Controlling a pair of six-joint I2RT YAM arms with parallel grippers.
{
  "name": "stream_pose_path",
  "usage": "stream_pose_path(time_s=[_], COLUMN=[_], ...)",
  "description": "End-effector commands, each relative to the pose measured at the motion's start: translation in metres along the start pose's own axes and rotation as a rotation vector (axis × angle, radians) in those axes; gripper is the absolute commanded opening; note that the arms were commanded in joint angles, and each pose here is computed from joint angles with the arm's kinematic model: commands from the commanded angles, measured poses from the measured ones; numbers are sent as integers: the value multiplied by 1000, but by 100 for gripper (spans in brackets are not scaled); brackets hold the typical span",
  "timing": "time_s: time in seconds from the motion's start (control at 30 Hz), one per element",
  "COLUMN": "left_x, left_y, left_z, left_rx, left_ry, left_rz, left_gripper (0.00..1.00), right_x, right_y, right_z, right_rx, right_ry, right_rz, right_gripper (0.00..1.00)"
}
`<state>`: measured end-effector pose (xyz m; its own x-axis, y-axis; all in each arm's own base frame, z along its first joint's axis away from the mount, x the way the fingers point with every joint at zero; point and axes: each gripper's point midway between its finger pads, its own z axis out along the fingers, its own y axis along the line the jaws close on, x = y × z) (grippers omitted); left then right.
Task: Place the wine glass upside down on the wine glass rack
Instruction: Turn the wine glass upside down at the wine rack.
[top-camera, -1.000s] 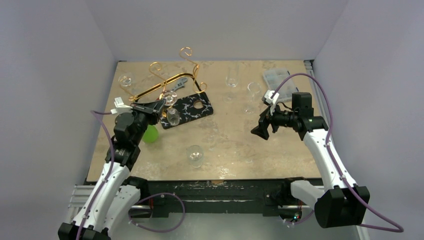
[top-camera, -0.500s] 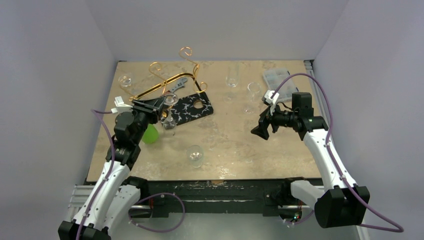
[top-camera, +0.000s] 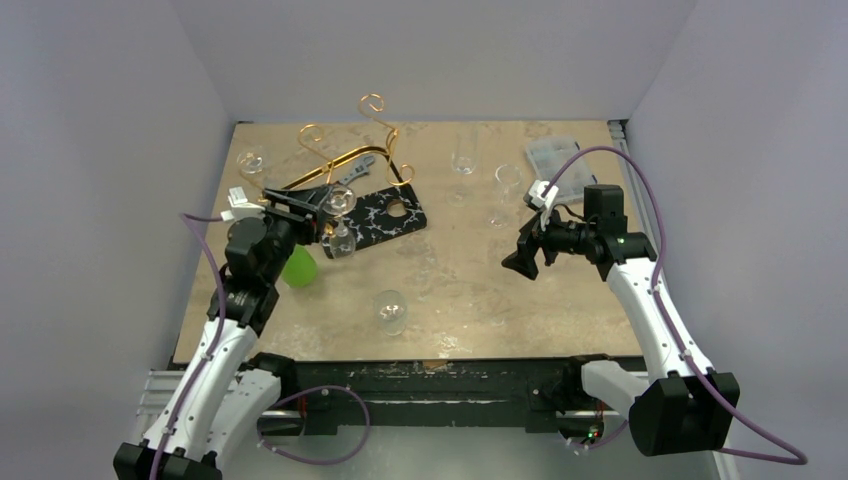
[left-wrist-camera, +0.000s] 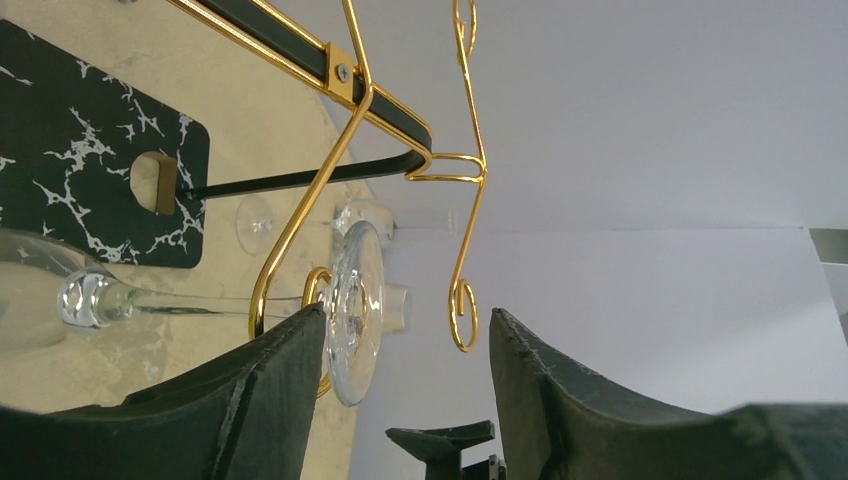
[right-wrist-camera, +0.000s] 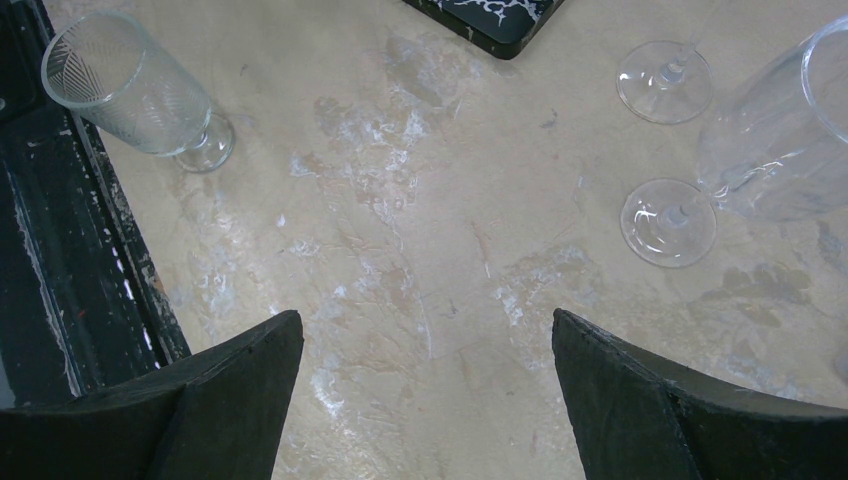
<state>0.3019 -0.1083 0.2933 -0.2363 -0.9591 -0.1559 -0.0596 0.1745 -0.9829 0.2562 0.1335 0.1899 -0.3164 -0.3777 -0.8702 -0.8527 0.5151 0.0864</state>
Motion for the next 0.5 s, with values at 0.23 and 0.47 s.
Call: stream_pose_path(time_s=[0.23, 0.47], left_x=[-2, 3], left_y=[-31, -31], left_z=[-3, 3], left_rx=[2, -21], left_ry=[19, 60], left_rz=[95, 155], left_gripper=[67, 69], right_x=[-6, -6], right_y=[1, 1], right_z=[-3, -4], right_rx=[5, 5], right_ry=[-18, -18], right_rz=[-30, -32], right_gripper=[91, 91])
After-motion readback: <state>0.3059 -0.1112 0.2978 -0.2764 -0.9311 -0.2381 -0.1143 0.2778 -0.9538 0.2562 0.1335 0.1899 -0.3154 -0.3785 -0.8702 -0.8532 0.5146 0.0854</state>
